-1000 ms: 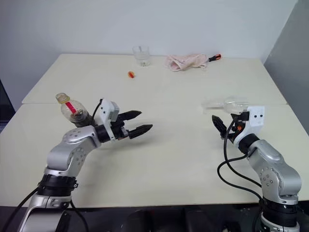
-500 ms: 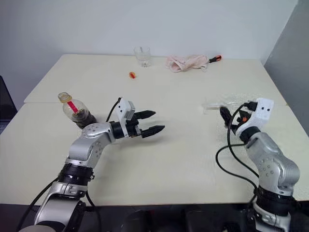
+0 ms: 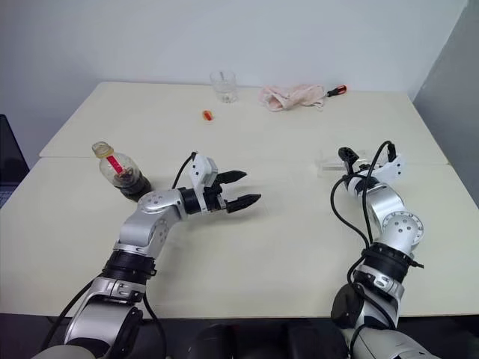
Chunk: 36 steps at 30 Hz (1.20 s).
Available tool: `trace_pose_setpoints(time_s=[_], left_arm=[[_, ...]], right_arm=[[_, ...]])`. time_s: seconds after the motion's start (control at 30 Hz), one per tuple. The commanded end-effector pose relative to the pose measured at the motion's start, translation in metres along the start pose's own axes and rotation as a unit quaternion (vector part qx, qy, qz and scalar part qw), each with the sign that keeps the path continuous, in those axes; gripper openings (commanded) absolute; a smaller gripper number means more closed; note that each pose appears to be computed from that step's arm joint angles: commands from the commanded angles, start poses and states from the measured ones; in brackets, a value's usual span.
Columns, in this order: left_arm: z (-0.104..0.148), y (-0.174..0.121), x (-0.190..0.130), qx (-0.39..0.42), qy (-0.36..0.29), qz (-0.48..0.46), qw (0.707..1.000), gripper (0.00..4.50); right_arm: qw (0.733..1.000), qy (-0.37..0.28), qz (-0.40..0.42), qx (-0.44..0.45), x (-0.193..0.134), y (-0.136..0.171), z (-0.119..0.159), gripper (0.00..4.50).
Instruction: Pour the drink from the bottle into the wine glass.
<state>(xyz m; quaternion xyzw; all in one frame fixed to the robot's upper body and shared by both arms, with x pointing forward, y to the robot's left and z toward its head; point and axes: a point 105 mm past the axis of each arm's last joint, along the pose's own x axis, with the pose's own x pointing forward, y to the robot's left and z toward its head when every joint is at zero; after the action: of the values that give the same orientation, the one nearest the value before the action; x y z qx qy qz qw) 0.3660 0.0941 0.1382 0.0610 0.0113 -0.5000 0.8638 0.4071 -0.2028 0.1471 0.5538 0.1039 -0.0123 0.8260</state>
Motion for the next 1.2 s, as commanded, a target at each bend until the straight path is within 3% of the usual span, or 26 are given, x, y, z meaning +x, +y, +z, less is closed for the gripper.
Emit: trace_pose_setpoints(time_s=[0.03,0.33,0.57,0.7,0.9,1.0,1.1,1.2], left_arm=[[0.015,0.002,-0.005,0.026,-0.019,0.010,0.999,4.48],[0.018,0.008,-0.020,0.023,-0.017,0.040,0.999,4.48],[0.022,0.007,-0.026,0.027,-0.017,0.052,0.998,4.48],[0.022,0.004,-0.029,0.024,-0.020,0.061,0.998,4.50],[0.022,0.002,-0.034,0.023,-0.017,0.067,0.997,4.50],[0.017,-0.001,-0.038,0.019,-0.008,0.064,0.998,4.50],[0.007,-0.009,-0.050,-0.009,0.003,0.061,0.998,4.50],[0.002,-0.011,-0.065,-0.026,0.006,0.073,0.997,4.50]], right_arm=[[0.999,-0.007,0.007,0.031,0.008,-0.001,0.007,4.50],[0.995,-0.006,0.013,0.103,0.041,-0.001,-0.001,4.50],[0.994,-0.006,0.000,0.109,0.059,-0.001,-0.010,4.50],[0.994,-0.025,-0.012,0.106,0.064,-0.002,-0.007,3.57],[0.999,-0.036,-0.022,0.022,0.064,0.003,-0.002,1.36],[0.999,-0.034,-0.017,0.021,0.063,0.006,-0.004,0.35],[0.995,-0.040,0.040,-0.077,0.054,0.026,-0.013,0.15],[0.971,-0.053,0.141,-0.185,0.035,0.064,-0.031,0.15]])
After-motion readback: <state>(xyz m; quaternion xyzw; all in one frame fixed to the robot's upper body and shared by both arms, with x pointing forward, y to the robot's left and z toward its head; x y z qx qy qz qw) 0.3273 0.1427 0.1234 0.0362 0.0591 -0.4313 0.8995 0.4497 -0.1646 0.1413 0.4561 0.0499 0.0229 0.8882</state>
